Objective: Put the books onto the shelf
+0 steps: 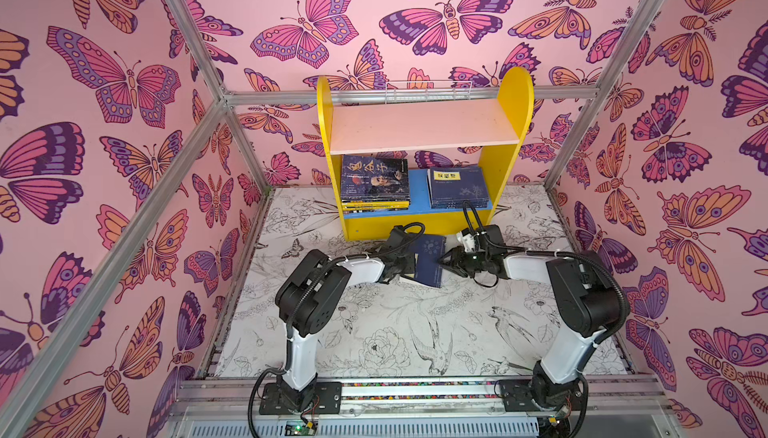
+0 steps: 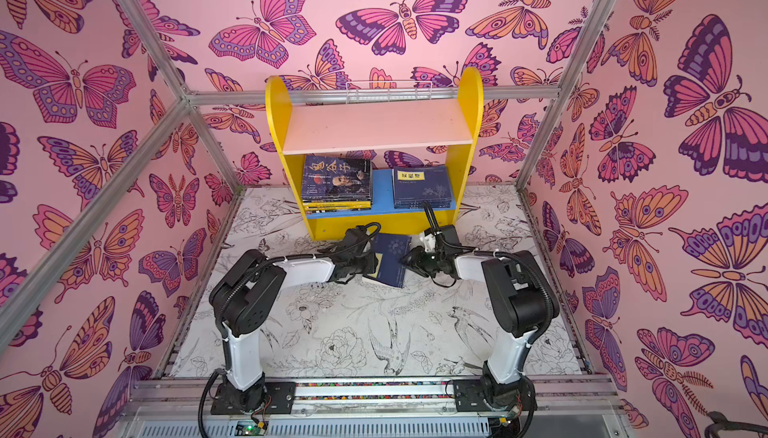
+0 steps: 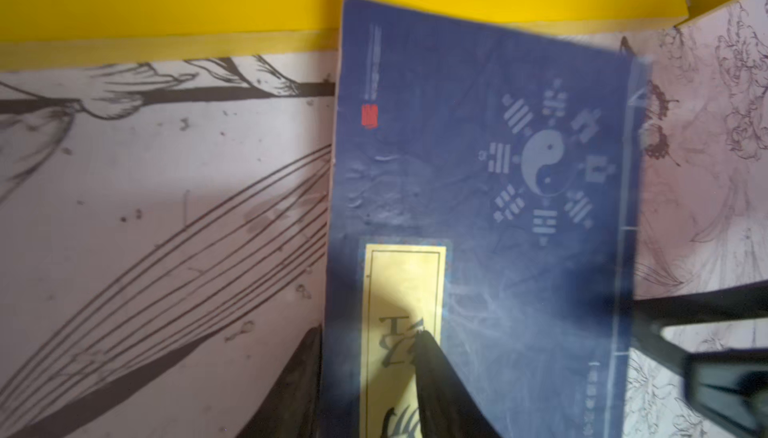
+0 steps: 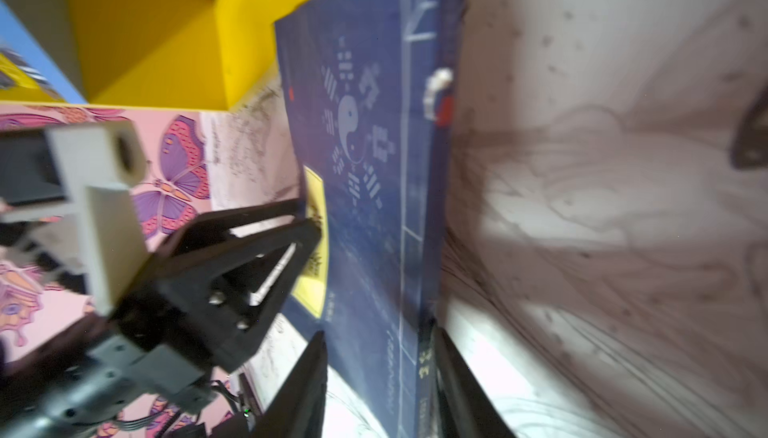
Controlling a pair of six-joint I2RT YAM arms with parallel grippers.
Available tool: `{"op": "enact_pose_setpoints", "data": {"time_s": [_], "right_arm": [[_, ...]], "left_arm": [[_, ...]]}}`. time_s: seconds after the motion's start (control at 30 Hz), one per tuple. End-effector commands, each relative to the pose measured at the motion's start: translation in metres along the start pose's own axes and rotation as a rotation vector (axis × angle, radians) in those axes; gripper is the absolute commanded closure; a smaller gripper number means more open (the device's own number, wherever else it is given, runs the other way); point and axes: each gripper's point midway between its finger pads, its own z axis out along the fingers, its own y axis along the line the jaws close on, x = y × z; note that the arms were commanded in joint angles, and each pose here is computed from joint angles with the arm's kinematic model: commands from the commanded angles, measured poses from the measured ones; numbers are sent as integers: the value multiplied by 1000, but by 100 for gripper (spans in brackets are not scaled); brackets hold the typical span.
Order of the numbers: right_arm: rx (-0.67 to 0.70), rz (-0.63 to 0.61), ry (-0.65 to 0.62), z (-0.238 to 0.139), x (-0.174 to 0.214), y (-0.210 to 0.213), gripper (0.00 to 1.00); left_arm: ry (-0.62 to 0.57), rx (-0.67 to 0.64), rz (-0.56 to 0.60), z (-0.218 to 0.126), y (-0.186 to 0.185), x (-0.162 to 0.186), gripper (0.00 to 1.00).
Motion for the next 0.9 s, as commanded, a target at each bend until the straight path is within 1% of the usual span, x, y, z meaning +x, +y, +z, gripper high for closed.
{"op": "enact_pose_setpoints", "data": {"time_s": [0.0, 0.17, 0.3, 0.37, 0.43, 0.5, 0.53, 0.6, 0.67, 0.7, 0.73, 0.8, 0.87], "right_arm": [[-201, -120, 9, 0, 4, 65, 62], [-225, -146, 2, 9, 9, 77, 65], [-236, -173, 17, 16, 16, 84, 69], [-225, -174, 16, 19, 18, 83, 78], [-212, -176, -1, 17, 17, 81, 91], [-194, -196, -14, 12, 18, 80, 98], [-189, -212, -19, 7, 19, 82, 100], [-184, -256, -14, -3, 24, 87, 100], [-208, -304, -11, -17, 29, 98, 100], [-224, -324, -12, -25, 31, 104, 100], [-256, -357, -32, -39, 31, 118, 100], [-286, -390, -62, -58, 29, 132, 100], [-317, -410, -110, -77, 20, 148, 100]], "left_arm": [[151, 35, 28, 6, 1, 49, 61], [128, 162, 68, -3, -17, 50, 61], [117, 223, 90, -10, -26, 52, 61], [112, 226, 87, -12, -26, 52, 61], [103, 226, 79, -16, -24, 51, 61], [83, 238, 61, -24, -23, 47, 61], [70, 246, 45, -29, -22, 43, 61], [50, 266, 6, -42, -19, 36, 60], [18, 305, -35, -62, -20, 25, 55], [1, 328, -54, -74, -21, 20, 52], [-21, 351, -66, -88, -23, 14, 46], [-80, 395, -65, -117, -30, 1, 38], [-135, 428, -37, -147, -38, -8, 33]]}}
